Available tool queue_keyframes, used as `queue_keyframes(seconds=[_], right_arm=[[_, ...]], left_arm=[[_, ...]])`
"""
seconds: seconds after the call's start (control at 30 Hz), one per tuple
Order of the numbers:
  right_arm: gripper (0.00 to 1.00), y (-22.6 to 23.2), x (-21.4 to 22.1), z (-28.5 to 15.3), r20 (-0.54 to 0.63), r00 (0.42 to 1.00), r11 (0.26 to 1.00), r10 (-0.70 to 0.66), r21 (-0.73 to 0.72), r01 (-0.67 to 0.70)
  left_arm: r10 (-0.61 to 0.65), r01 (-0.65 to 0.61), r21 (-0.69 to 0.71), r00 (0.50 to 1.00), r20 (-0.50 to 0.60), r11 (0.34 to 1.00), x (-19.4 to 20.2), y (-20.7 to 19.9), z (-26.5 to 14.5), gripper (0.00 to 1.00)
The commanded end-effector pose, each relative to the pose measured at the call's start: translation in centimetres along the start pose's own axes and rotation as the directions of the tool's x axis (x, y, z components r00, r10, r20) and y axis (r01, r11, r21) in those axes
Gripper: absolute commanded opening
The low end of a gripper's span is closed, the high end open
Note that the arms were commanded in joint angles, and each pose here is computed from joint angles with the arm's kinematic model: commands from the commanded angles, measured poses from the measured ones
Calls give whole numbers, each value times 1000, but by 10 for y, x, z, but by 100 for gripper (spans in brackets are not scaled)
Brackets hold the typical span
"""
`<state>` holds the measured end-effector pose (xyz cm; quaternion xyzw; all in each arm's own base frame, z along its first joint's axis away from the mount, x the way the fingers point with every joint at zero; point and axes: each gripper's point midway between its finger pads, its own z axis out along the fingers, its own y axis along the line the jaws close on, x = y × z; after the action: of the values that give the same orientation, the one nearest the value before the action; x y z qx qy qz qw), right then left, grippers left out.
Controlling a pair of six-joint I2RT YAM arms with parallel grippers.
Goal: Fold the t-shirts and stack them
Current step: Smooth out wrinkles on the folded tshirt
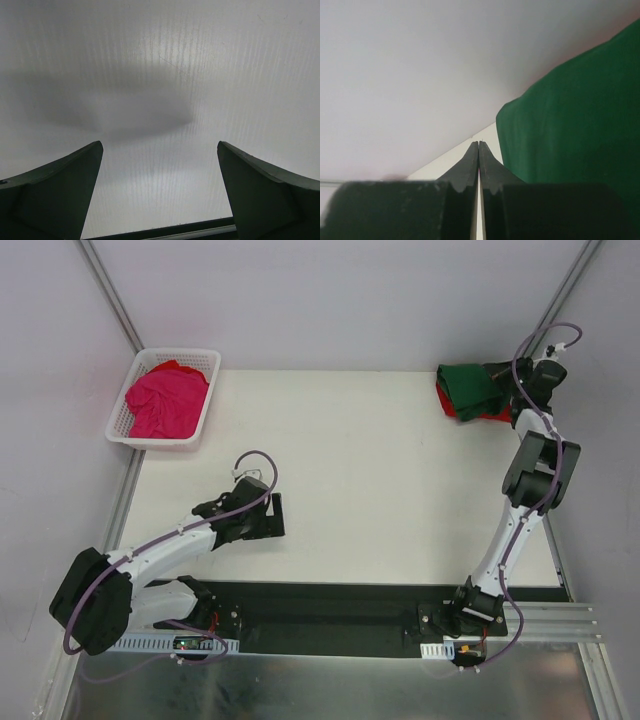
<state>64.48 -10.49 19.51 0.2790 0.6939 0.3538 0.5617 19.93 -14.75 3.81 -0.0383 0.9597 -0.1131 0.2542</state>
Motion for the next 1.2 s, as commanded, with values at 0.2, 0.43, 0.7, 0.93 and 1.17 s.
queue_keyframes(seconds=[0.2,0.43,0.7,0.93,1.17], right_arm=[[1,-33,27,6,-37,998,998,55,5,-55],[1,-66,57,-12,-65,992,990,107,100,-100],[1,-87,80,-26,-106,987,981,124,166,-106],[1,-41,46,-29,-82,995,997,59,63,-54],[1,4,-3,-36,3,1000,1000,6,-10,-6]], left_arm=[[-13,13,9,1000,0,1000,-3,-4,3,99],[-21,21,11,1000,-5,1000,-1,-4,4,99],[-22,23,23,1000,-13,999,3,-3,2,99],[-31,31,29,999,-6,999,6,-1,0,99],[-35,35,29,999,-13,999,8,-1,1,99]])
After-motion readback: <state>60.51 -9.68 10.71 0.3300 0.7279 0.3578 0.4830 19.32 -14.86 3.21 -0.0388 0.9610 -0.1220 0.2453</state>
